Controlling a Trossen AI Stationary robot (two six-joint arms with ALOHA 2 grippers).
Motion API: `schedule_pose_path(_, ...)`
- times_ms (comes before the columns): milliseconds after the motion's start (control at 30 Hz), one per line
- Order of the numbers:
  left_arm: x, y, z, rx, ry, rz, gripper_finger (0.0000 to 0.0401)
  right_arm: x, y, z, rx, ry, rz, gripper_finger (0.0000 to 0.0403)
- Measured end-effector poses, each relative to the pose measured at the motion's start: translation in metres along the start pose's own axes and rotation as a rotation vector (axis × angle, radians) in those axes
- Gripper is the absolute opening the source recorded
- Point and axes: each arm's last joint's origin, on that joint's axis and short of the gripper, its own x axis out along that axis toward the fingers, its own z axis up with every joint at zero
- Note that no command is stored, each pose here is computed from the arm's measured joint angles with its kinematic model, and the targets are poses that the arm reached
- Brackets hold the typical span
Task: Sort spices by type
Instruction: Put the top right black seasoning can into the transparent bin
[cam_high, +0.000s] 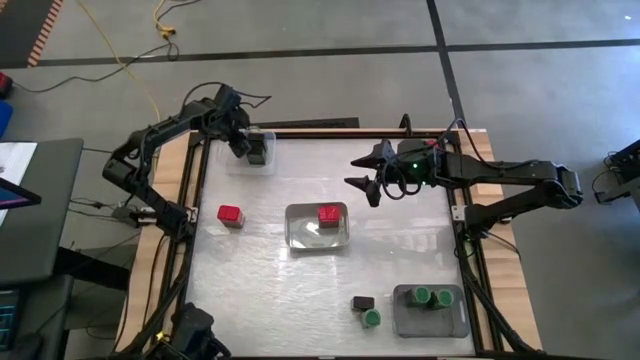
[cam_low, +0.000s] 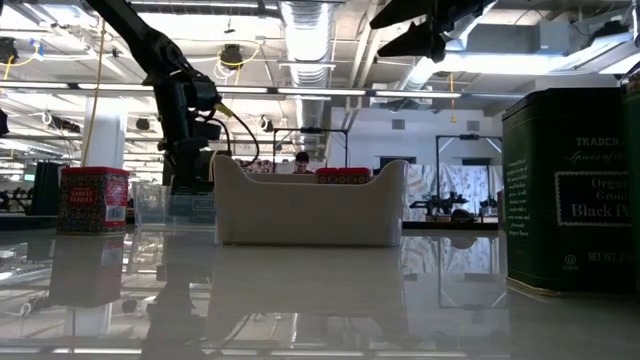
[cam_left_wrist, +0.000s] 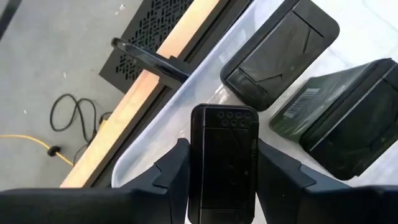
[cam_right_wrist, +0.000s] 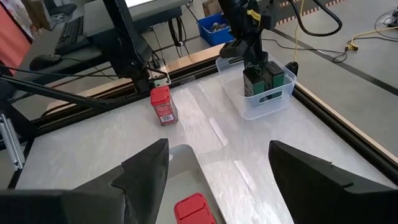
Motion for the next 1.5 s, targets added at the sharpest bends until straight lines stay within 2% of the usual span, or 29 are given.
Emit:
schedule_pose_path(200,0.000,0.000,-0.001,0.046,0.019,0.005,0.0151,0.000,0.000,0.000,0.000,0.000,0.000,0.0303)
schedule_pose_path(867,0.000,0.001,-0.002,0.057,0.018,0.009,0.0155,0.000,0.001,0.000,0.025,0.001,0.003,0.0303)
schedule_pose_path(1267,0.000,0.007,-0.004,0.039,0.020,0.021,0.0211,0.000,0.001,0.000,0.049,0.002,0.003,0.0303)
schedule_pose_path(1500,-0.009,0.010,-0.002,0.008,-0.011,0.096,0.0217,0.000,0.001,0.000,0.051,0.001,0.002,0.0303)
